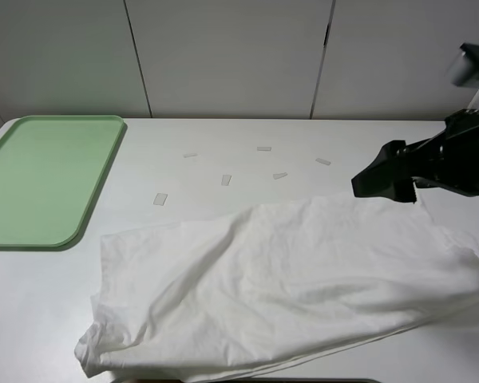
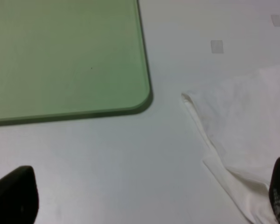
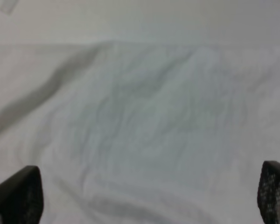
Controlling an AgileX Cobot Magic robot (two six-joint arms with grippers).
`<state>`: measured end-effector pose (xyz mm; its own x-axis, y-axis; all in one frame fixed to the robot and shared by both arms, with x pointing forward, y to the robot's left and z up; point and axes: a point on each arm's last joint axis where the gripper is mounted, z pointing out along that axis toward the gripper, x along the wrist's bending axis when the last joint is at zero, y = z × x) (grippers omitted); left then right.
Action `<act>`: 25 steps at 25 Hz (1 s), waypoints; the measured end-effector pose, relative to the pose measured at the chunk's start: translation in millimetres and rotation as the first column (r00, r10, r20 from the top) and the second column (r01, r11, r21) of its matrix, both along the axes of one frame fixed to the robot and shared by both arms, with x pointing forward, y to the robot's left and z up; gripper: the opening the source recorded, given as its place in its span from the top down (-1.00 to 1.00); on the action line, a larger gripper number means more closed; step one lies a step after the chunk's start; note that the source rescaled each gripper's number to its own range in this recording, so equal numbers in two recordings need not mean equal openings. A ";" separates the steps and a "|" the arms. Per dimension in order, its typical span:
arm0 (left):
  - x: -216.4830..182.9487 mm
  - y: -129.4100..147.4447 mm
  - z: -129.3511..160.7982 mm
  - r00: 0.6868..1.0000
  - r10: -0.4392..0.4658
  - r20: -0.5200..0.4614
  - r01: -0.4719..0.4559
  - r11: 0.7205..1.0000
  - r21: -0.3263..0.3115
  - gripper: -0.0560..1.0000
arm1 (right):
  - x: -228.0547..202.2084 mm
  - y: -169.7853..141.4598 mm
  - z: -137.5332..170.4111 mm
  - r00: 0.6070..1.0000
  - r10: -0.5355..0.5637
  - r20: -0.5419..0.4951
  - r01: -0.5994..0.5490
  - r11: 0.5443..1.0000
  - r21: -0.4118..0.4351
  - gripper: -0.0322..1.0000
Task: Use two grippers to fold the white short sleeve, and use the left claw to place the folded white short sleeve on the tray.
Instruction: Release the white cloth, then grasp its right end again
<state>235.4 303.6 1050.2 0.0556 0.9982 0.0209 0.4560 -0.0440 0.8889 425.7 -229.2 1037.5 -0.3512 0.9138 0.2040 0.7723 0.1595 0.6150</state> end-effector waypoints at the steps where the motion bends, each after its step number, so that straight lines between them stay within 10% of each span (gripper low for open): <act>1: 0.0 0.0 0.0 1.000 0.000 0.000 0.000 1.000 0.000 -1.00 | 3.5 0.9 -5.3 1.000 0.006 -0.023 -0.006 1.000 -0.011 -1.00; 17: 0.0 0.0 0.0 1.000 0.000 0.000 0.000 1.000 0.000 -1.00 | 68.4 21.5 -50.5 0.946 0.242 -0.216 -0.248 0.969 0.001 -1.00; 25: 0.0 0.0 0.0 1.000 0.000 0.000 0.000 1.000 0.000 -1.00 | 110.6 -28.1 -51.5 0.932 0.163 -0.324 -0.177 0.984 -0.015 -1.00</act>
<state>235.4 303.6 1050.2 0.0556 0.9982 0.0209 0.4560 -0.0440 0.8889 536.4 -257.3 986.0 -0.4246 0.8566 0.2931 0.8860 0.3264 0.3294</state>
